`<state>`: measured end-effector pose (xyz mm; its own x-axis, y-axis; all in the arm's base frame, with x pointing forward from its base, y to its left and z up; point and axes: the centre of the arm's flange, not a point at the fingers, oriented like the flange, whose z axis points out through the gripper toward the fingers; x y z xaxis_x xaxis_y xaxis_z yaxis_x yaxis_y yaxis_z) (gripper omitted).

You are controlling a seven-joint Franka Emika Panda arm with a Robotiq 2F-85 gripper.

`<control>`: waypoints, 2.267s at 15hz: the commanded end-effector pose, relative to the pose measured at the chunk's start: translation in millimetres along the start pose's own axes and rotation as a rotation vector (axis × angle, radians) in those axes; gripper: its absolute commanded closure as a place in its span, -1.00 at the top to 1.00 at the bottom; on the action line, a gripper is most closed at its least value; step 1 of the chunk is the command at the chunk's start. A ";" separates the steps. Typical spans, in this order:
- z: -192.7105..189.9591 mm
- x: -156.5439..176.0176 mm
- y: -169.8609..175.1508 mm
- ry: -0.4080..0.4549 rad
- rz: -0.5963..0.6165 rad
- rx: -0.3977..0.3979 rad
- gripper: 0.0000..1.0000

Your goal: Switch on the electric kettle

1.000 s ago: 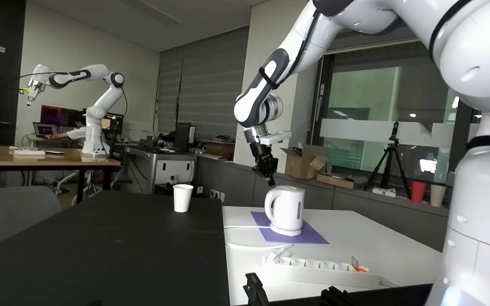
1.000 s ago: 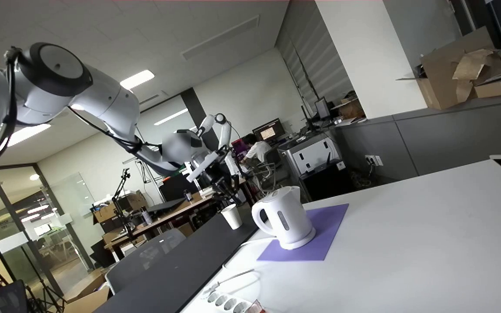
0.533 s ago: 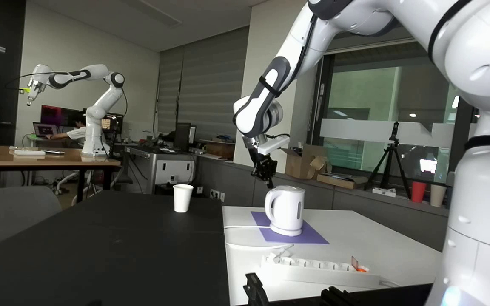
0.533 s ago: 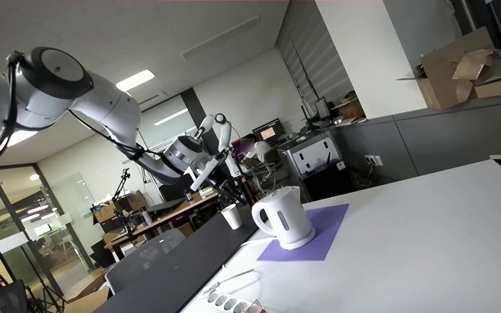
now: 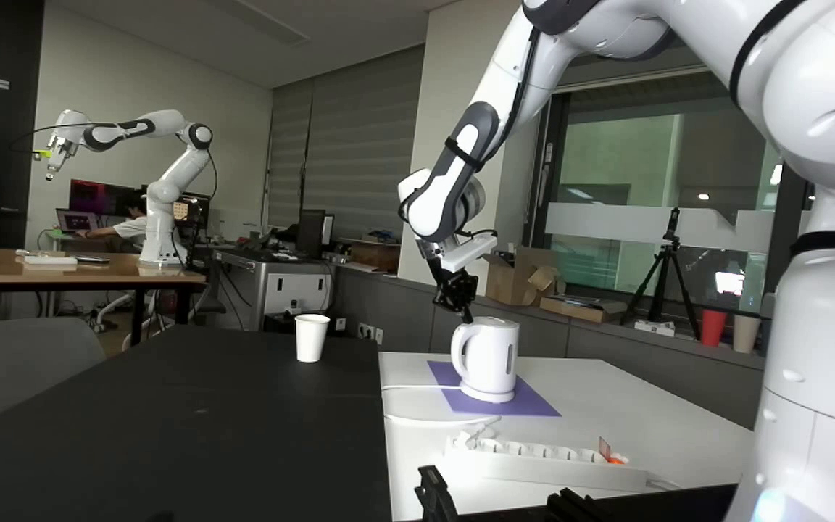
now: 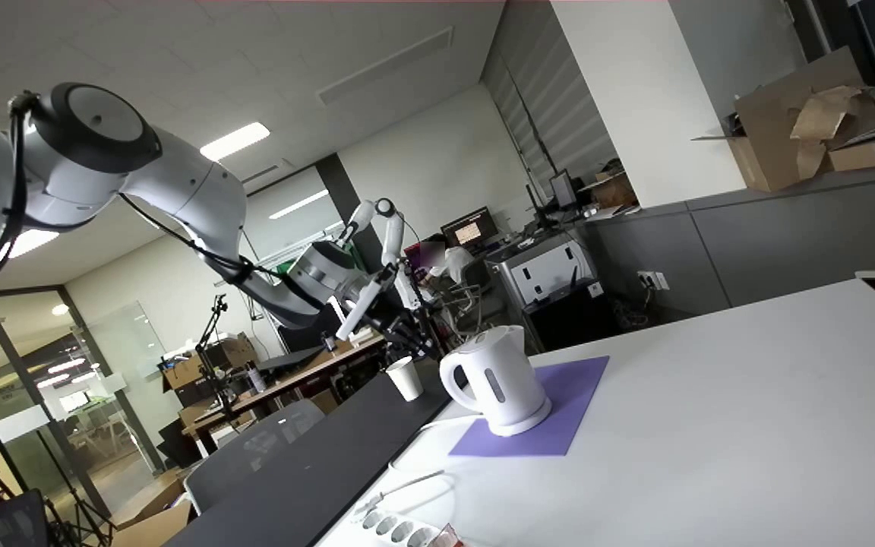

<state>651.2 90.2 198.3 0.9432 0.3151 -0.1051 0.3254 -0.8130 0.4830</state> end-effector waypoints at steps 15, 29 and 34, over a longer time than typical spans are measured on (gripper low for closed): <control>14.0 5.7 -12.7 0.079 0.057 -0.045 -1.00; -35.0 -15.9 -14.2 0.085 0.049 -0.147 -1.00; -84.1 -39.8 11.2 0.122 0.058 -0.122 -1.00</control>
<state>638.2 117.8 247.1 0.9395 0.3423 0.0116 0.2698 -0.7605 0.5906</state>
